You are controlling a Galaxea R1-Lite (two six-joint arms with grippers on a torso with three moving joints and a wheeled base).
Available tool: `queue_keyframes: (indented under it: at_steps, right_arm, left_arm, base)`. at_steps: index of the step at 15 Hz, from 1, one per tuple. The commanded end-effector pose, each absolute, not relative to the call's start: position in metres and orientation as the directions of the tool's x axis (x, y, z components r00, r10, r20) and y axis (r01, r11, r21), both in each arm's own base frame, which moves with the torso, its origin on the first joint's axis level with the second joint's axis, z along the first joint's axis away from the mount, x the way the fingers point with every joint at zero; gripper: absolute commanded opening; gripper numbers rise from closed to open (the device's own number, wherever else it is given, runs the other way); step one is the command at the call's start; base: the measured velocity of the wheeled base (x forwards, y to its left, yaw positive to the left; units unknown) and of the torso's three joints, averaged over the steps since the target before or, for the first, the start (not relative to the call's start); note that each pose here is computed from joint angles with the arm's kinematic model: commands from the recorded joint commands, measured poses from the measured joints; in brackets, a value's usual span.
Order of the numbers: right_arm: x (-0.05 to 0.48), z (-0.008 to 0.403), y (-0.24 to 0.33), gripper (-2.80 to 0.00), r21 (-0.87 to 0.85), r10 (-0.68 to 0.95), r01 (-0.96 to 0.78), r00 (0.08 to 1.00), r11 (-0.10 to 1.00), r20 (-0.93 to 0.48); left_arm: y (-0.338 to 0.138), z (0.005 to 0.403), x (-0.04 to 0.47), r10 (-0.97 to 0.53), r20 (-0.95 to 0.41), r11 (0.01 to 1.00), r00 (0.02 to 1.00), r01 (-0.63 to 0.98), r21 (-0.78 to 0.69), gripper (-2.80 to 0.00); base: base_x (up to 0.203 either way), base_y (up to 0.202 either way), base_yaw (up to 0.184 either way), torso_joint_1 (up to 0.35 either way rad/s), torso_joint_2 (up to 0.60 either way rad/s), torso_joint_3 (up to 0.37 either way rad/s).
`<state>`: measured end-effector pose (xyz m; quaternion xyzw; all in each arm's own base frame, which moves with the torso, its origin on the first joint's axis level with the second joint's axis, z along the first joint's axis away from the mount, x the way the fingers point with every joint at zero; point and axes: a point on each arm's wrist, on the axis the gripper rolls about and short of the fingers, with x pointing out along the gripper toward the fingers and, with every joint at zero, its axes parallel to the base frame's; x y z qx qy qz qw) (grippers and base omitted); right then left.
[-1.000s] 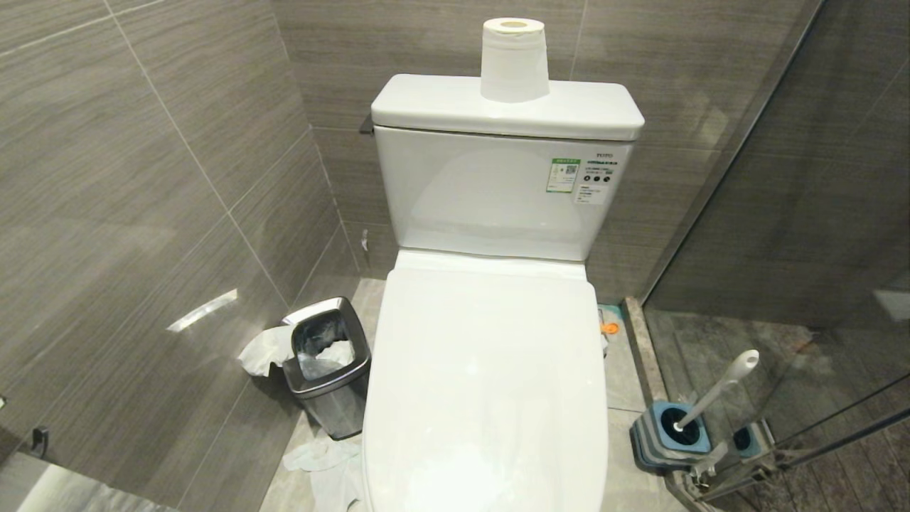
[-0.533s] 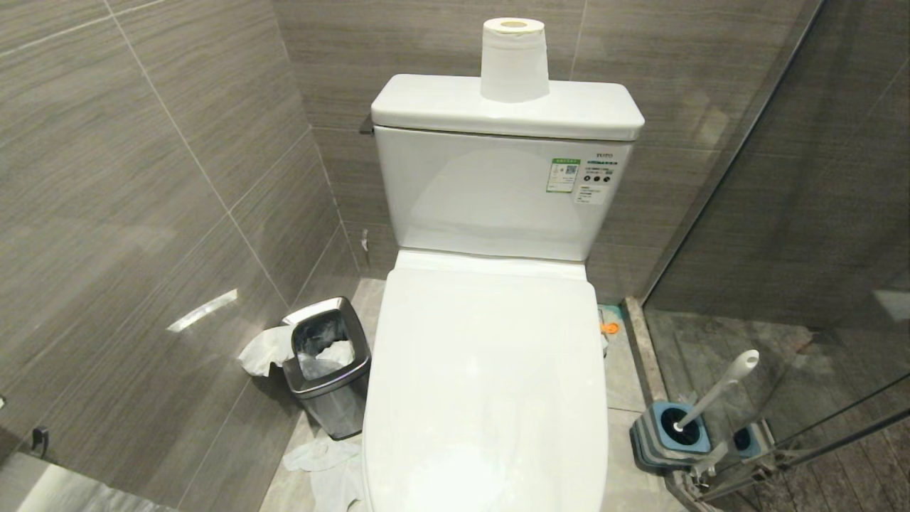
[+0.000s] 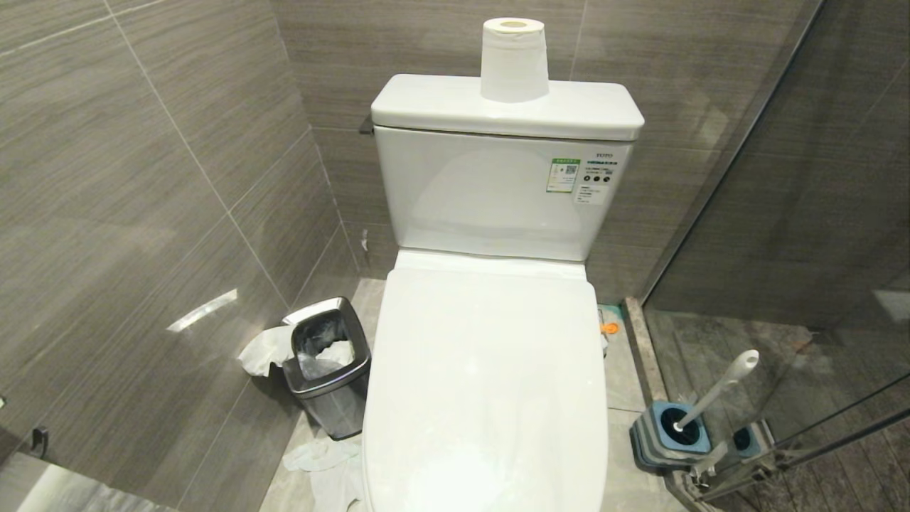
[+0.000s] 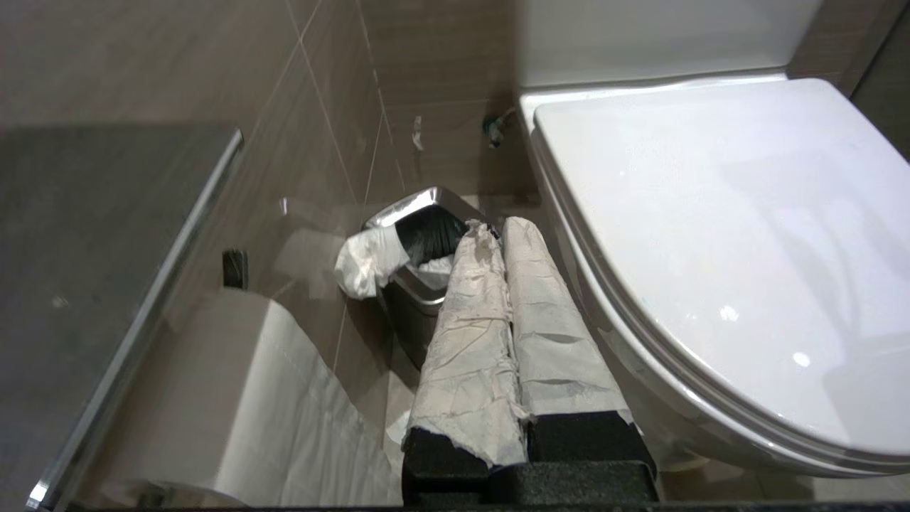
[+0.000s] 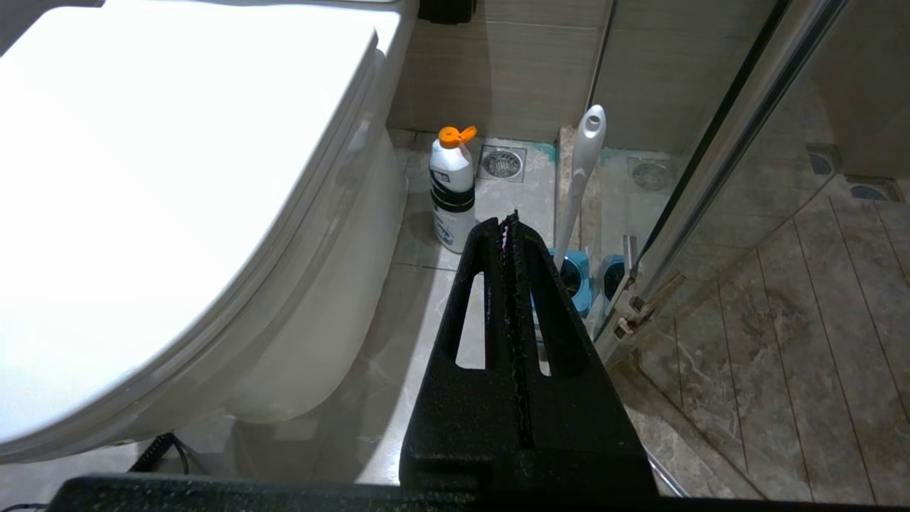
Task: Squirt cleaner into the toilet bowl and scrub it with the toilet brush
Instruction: Use the left hand to lift the toilet lid slightly
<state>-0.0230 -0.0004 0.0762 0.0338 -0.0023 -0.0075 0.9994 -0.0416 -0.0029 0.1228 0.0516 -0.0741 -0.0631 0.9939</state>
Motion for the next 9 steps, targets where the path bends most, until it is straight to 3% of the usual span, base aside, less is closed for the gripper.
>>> queue_keyframes:
  at_steps: [1, 9]
  right_arm:
    - [-0.023, 0.076, 0.0, -2.8, 0.068, -0.015, 0.015, 1.0, 0.998, 0.005]
    - [-0.023, 0.076, 0.0, -2.8, 0.067, -0.015, 0.015, 1.0, 0.998, 0.003]
  left_arm:
    - [-0.004, 0.14, -0.047, -0.162, 0.157, 0.981, 0.974, 0.142, 0.136, -2.8]
    - [-0.005, 0.192, -0.024, -0.162, 0.037, 0.974, 0.986, 0.154, 0.164, -2.8]
  base:
    - [0.0, 0.0, 0.0, 0.0, 0.0, 0.0]
    - [0.0, 0.0, 0.0, 0.0, 0.0, 0.0]
